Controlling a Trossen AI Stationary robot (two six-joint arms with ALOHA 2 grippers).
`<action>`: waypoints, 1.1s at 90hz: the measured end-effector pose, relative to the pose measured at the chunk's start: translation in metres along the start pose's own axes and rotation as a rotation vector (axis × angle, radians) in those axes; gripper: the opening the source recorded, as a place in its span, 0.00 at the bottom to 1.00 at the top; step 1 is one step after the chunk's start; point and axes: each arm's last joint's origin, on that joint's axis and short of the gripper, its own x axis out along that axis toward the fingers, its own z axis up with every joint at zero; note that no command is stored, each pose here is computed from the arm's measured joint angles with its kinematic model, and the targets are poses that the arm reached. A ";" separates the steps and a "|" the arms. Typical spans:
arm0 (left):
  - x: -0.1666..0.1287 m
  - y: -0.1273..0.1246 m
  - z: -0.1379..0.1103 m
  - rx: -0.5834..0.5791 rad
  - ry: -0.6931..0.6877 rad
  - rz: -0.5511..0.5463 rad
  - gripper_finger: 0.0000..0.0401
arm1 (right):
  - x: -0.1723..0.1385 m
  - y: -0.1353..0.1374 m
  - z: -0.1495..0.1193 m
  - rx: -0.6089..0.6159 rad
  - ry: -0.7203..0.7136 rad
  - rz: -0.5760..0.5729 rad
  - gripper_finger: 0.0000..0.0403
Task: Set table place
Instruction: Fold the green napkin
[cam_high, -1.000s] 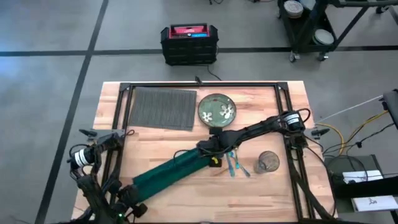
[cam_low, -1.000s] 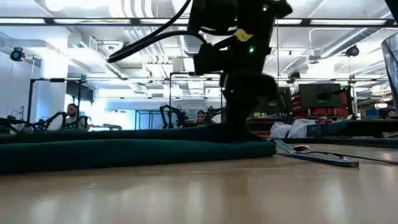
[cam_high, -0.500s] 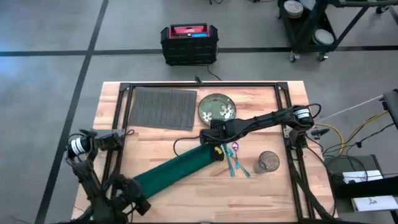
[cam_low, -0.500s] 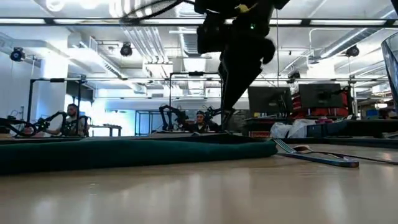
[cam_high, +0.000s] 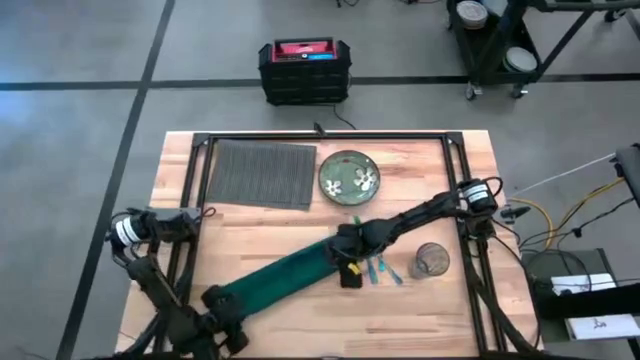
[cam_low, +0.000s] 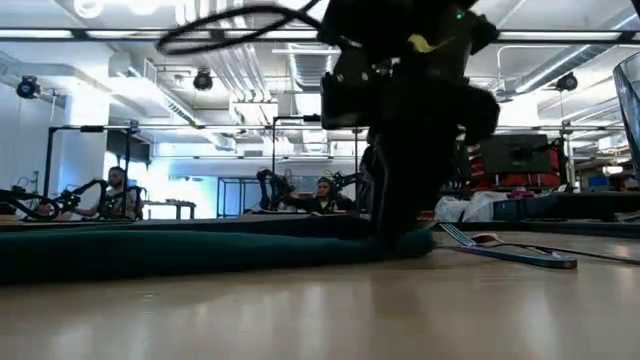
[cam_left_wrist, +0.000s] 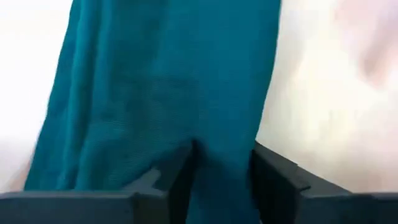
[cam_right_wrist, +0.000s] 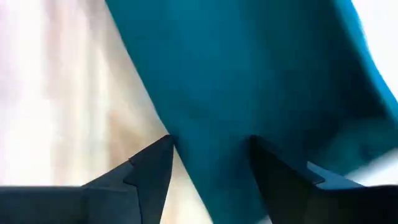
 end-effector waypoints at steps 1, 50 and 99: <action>-0.002 0.000 0.000 -0.002 0.000 0.001 0.27 | 0.000 0.002 0.001 0.004 -0.008 0.005 0.48; 0.006 0.011 0.097 -0.078 -0.452 0.031 0.19 | -0.045 0.003 0.038 -0.322 -0.140 0.018 0.43; 0.085 0.060 0.119 -0.184 -0.406 0.045 0.19 | 0.002 -0.032 0.040 -0.310 -0.076 -0.193 0.21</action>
